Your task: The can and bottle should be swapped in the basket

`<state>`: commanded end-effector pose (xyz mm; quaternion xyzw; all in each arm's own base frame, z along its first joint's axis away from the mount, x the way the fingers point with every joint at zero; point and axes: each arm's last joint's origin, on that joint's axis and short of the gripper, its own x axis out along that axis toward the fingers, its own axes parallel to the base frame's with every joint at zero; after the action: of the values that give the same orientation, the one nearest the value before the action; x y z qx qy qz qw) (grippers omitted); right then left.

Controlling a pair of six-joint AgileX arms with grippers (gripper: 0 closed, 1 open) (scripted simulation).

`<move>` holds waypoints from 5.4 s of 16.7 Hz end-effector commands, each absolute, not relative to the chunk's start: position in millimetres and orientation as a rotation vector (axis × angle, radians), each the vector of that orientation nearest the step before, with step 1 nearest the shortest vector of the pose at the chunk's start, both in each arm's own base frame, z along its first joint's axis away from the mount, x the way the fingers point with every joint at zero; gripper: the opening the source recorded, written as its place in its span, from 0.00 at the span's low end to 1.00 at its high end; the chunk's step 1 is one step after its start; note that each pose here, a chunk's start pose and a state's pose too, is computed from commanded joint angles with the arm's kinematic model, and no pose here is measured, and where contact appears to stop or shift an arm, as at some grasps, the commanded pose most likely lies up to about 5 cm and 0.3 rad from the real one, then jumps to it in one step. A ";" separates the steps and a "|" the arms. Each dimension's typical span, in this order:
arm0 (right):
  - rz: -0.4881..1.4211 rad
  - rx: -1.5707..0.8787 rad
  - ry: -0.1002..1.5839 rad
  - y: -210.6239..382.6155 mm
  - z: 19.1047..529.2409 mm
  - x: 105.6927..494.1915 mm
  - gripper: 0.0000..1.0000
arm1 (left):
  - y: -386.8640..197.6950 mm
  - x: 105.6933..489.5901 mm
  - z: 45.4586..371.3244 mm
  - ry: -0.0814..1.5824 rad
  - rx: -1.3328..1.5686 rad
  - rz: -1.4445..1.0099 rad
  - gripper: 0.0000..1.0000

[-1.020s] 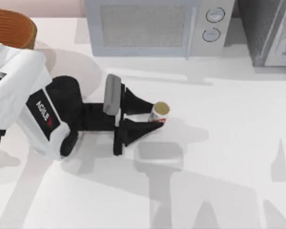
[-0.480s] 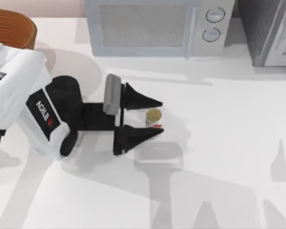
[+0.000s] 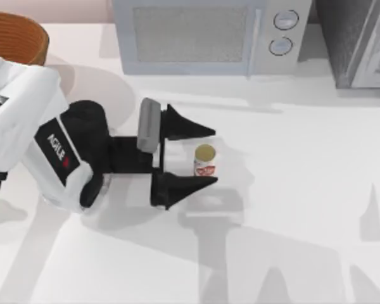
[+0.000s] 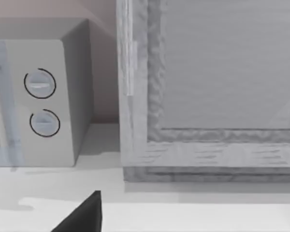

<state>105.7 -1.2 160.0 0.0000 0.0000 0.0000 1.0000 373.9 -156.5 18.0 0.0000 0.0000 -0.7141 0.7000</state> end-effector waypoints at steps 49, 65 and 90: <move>0.000 0.000 0.000 -1.2 160.0 105.7 1.00 | 20.9 134.2 144.4 0.102 0.043 -0.005 1.00; 0.000 0.000 0.000 -1.2 160.0 105.7 1.00 | 88.3 150.6 78.6 0.196 0.011 -0.018 1.00; 0.000 0.000 0.000 -1.2 160.0 105.7 1.00 | 90.8 207.0 59.4 0.201 0.002 -0.020 0.85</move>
<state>105.7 -1.2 160.0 0.0000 0.0000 0.0000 1.0000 207.0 90.8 59.4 0.0010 0.1002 -0.0100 0.9949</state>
